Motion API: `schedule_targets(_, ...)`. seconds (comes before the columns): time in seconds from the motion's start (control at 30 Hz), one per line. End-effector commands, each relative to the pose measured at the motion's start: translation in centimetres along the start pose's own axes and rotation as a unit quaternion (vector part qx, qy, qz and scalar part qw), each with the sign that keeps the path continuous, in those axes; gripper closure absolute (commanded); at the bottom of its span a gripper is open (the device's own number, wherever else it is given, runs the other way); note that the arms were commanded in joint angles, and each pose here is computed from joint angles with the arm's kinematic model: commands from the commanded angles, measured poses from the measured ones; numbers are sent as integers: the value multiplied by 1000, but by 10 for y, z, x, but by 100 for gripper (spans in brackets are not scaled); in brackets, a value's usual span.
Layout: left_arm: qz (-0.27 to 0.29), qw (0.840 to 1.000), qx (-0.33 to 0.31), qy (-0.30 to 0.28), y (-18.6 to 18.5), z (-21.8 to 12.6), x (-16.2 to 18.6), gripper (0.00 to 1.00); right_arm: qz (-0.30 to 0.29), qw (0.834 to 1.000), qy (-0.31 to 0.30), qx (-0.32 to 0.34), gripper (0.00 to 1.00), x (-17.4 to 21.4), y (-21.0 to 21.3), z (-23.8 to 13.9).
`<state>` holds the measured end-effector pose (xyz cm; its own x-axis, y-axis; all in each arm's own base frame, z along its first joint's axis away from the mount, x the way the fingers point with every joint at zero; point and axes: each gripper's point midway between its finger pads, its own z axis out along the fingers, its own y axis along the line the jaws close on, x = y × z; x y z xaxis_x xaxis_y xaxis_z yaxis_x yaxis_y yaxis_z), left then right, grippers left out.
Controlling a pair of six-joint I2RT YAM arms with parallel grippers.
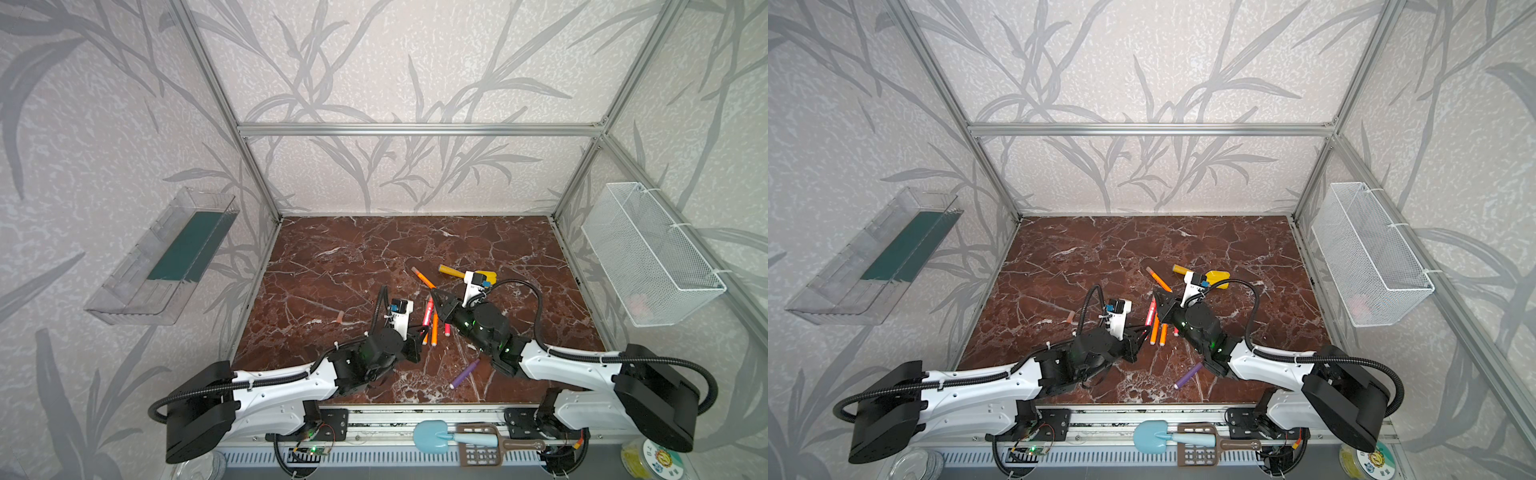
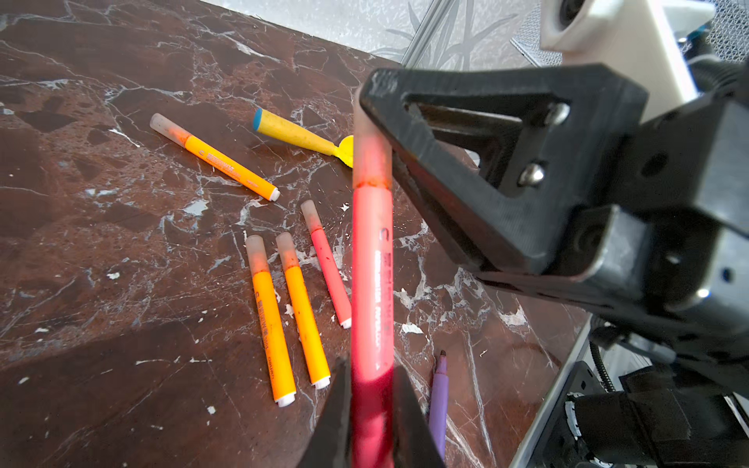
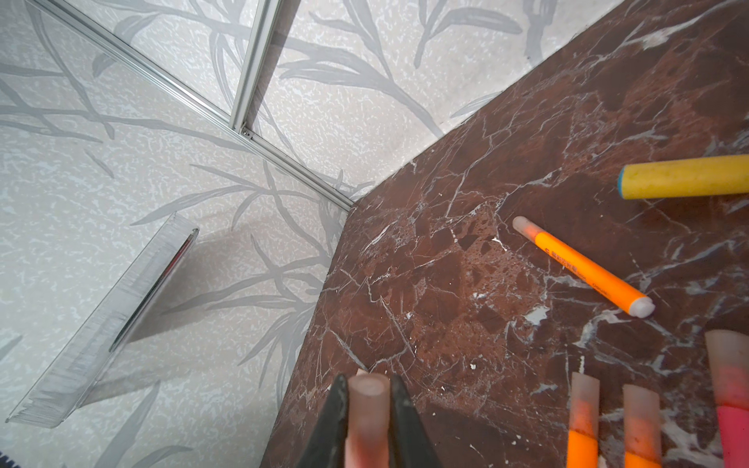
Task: Insert the pens into the pen caps
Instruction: 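Lower the pale pink cap onto the pink highlighter tip with the right gripper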
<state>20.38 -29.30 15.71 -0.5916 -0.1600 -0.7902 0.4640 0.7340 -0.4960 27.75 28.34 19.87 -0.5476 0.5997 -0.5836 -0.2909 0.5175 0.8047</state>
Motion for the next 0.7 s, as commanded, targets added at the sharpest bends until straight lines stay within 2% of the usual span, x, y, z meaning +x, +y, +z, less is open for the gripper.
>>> schedule_targets(0.0, -32, 998, 3, -61, -2, -5, -32, 100, 3, 999, 32, -8, 78, 17, 3, 3)
schedule_targets(0.13, -24, 998, 6, -59, -4, -6, -32, 100, -3, 999, 36, -13, 57, 18, 7, 4)
schedule_targets(0.2, -18, 998, 5, -56, -3, -6, -31, 100, -9, 999, 31, -7, 52, 14, 6, 2)
schedule_targets(0.43, 3, 999, 19, -44, -8, -9, -27, 100, -26, 1000, 14, 7, 47, 1, 9, -4)
schedule_targets(0.67, 13, 999, 26, -31, -12, -7, -24, 100, -39, 999, 36, -3, 48, 7, 20, 5)
